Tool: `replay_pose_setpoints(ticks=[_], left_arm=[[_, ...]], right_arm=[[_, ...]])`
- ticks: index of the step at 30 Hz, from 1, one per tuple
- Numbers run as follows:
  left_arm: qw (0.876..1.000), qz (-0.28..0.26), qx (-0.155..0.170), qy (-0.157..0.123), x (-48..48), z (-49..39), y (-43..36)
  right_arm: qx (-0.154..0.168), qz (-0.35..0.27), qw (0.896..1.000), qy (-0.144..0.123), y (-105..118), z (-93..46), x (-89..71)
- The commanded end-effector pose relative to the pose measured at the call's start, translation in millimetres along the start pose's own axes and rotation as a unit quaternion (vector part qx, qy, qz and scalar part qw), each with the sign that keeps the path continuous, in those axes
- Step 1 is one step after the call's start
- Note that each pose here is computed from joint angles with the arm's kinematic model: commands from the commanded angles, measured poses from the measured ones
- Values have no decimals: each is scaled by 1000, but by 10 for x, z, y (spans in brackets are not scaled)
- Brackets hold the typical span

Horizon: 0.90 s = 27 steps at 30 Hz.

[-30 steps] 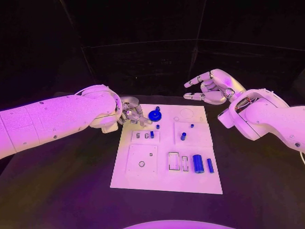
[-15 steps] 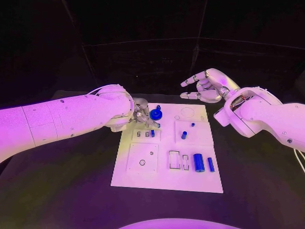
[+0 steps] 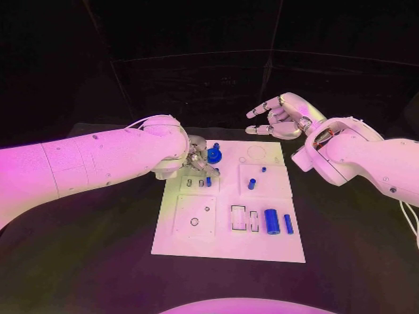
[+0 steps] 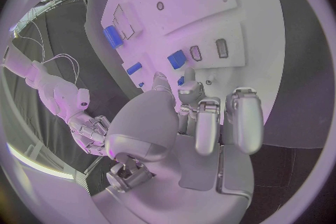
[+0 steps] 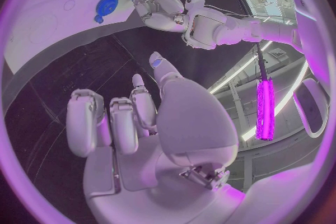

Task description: Assemble the parts on the task board

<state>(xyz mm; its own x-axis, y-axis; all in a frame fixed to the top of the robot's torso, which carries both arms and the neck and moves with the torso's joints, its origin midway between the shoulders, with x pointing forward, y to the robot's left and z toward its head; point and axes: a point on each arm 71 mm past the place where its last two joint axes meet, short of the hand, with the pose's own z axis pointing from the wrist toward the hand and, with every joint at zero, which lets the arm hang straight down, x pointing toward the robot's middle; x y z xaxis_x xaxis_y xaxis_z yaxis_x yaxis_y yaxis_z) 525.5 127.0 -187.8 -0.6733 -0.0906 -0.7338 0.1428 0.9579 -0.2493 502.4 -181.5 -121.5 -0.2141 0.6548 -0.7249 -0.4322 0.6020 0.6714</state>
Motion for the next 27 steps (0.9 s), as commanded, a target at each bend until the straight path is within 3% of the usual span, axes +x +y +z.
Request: replay_pose_setpoints(ticks=[1,27], left_arm=[[1000,15,-5,17,22,10,-15],[998,31,-4,51,93,45,-78]], right_arm=[[1,1,1000,4,13,14,5],[5,1,1000,8,13,39,28]])
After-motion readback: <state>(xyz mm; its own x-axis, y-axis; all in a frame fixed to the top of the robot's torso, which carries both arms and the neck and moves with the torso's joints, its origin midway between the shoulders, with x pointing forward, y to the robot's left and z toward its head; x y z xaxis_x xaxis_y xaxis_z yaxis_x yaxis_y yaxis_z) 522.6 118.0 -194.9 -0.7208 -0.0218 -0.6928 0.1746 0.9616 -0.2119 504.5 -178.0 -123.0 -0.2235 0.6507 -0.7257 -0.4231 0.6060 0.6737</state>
